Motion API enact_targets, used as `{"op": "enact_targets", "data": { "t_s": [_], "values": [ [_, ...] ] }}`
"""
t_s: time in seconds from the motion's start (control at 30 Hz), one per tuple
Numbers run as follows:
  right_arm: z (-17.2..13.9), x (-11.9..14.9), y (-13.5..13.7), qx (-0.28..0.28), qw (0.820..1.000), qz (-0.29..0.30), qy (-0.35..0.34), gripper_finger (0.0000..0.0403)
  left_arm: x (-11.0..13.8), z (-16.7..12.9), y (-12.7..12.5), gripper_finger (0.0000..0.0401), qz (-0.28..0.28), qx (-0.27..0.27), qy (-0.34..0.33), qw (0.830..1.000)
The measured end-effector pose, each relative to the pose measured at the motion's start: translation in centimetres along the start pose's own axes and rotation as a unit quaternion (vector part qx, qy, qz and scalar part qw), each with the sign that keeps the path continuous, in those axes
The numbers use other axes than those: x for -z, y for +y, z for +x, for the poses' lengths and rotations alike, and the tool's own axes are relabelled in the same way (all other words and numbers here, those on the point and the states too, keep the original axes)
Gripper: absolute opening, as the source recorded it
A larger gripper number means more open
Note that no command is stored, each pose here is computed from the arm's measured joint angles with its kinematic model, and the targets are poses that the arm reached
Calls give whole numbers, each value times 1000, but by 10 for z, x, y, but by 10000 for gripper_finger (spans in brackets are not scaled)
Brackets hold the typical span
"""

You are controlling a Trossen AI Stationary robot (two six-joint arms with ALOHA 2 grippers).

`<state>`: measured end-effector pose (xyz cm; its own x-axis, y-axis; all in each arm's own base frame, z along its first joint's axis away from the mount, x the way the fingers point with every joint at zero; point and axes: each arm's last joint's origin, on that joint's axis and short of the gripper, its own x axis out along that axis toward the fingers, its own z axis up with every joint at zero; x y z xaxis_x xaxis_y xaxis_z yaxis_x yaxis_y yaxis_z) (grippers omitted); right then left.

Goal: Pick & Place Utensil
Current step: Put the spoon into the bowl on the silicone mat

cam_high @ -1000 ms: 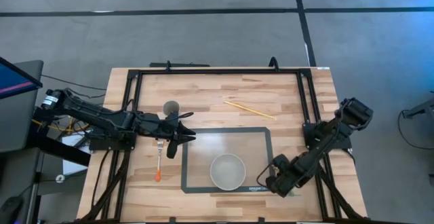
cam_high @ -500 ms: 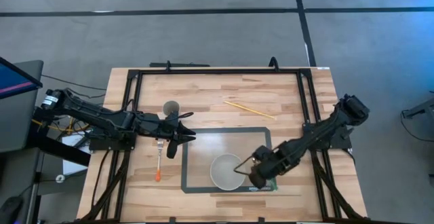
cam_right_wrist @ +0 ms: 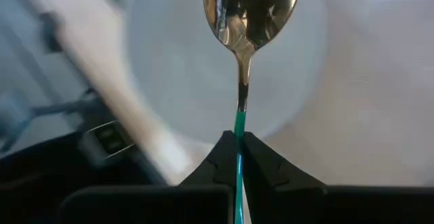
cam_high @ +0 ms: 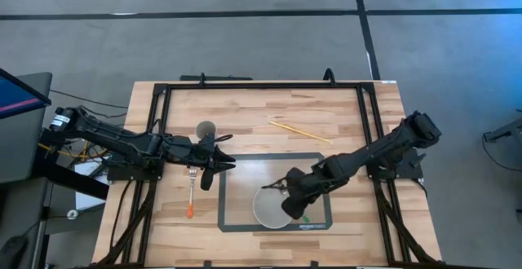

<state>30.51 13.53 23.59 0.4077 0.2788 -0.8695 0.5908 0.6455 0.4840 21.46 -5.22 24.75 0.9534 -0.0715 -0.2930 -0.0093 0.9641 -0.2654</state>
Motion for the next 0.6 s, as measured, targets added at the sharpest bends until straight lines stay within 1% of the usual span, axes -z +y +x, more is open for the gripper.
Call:
{"op": "enact_targets", "data": {
  "t_s": [0.07,0.13,0.2,0.27,0.33,0.43,0.53,0.6],
  "values": [
    [1,-1,4,-23,1000,2,11,0,0,0,0,92,-5,1,-1,1000],
    [8,-5,7,-46,998,18,30,0,0,0,-1,92,-17,7,-1,1000],
    [16,-7,7,-55,996,35,56,0,-1,2,-5,92,-18,37,-3,999],
    [25,-12,10,-81,992,48,79,0,2,6,-12,92,-11,73,1,997],
    [35,-13,7,-75,990,59,107,0,5,14,-22,92,5,104,-7,995],
    [45,-16,5,-72,986,66,132,0,17,28,-33,92,28,125,-6,992],
    [47,-17,6,-80,984,67,146,0,31,46,-38,87,30,130,3,991],
    [49,-18,5,-79,983,69,148,1,43,59,-38,75,28,126,16,992]
  ]
}}
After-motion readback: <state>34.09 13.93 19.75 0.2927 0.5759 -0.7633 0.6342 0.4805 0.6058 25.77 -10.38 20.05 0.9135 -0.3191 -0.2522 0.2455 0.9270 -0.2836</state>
